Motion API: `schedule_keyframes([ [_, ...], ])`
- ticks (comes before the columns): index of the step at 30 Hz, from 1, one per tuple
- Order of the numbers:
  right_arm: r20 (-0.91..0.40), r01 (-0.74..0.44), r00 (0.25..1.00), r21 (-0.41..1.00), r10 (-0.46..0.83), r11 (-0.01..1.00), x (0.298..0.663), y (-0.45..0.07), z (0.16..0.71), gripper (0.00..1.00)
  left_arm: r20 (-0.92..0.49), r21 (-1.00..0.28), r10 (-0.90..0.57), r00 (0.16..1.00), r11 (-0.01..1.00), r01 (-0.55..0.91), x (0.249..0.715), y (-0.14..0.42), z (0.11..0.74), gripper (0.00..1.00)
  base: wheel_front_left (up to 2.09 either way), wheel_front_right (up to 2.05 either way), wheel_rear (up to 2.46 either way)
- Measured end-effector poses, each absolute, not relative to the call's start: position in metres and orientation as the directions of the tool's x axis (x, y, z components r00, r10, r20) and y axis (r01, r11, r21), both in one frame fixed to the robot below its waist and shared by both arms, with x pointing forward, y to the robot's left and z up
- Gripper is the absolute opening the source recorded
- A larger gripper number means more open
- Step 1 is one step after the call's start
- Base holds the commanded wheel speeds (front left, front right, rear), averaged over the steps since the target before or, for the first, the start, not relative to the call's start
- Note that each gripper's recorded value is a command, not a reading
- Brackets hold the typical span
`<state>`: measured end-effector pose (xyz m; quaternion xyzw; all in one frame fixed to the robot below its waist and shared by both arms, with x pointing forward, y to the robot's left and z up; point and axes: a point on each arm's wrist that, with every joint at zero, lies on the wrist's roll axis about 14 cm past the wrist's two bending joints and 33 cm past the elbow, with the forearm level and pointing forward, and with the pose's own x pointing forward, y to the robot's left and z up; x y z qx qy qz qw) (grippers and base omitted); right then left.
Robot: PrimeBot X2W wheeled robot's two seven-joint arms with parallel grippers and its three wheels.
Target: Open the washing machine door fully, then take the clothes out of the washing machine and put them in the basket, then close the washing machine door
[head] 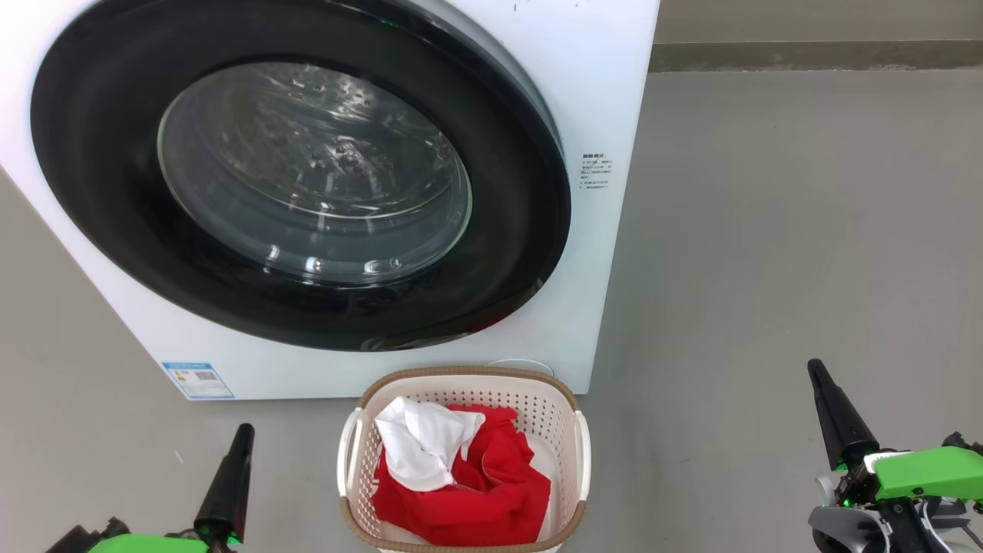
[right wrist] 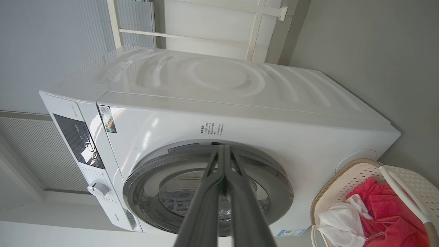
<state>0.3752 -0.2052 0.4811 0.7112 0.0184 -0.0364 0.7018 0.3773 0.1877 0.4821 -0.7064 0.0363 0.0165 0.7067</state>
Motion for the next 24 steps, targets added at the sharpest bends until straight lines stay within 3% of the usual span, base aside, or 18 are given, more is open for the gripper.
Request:
schedule_keyframes([
  [24,-0.078,0.077,0.997,0.997,-0.027,-0.015,0.3751,-0.2060,0.4811,0.00,-0.074,-0.997,-0.027,0.997,-0.001,-0.074,0.3773,0.1874,0.4821,0.00,0.00,0.00,0.00],
])
